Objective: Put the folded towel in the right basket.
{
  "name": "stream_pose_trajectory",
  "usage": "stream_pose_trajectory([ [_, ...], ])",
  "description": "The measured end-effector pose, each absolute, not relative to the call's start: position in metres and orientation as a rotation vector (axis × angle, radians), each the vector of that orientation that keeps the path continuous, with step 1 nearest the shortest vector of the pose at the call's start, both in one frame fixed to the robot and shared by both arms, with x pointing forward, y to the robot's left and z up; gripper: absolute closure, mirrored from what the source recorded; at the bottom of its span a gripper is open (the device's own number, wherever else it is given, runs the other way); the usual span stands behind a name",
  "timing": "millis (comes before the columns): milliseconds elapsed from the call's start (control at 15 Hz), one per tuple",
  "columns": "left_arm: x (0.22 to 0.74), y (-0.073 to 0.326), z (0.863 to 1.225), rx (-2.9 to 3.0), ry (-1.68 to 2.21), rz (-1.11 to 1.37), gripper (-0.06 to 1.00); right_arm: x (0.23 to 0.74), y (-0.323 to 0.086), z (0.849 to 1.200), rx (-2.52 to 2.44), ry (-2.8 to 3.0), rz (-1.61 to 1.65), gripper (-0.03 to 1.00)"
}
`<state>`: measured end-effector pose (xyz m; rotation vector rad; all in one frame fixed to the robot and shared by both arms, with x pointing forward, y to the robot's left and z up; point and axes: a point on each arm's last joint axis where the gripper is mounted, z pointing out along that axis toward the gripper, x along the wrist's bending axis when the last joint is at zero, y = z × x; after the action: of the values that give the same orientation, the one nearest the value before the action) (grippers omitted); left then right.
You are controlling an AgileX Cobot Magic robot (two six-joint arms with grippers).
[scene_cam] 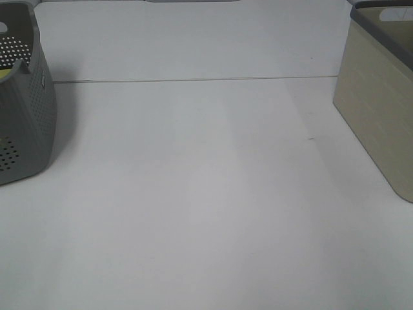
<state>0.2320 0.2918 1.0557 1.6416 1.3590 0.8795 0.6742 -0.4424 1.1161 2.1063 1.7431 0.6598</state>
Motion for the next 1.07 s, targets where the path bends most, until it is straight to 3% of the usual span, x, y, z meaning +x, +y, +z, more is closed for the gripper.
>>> stream_pose_trajectory([
  [200, 0.232, 0.292, 1.056, 1.642, 1.359, 0.880, -0.01, 0.674, -0.442, 1.117, 2.113, 1.735, 0.663, -0.01],
  [600, 0.232, 0.292, 1.056, 1.642, 1.359, 0.881, -0.01, 0.657, -0.433, 1.153, 2.041, 1.699, 0.713, -0.01],
  [867, 0.232, 0.292, 1.056, 1.642, 1.359, 0.881, -0.01, 0.627, -0.365, 1.175, 1.946, 1.810, 0.653, -0.01],
  [1067, 0.232, 0.292, 1.056, 1.642, 1.359, 0.881, -0.01, 0.544, -0.325, 1.174, 1.967, 1.873, 0.598, -0.01],
])
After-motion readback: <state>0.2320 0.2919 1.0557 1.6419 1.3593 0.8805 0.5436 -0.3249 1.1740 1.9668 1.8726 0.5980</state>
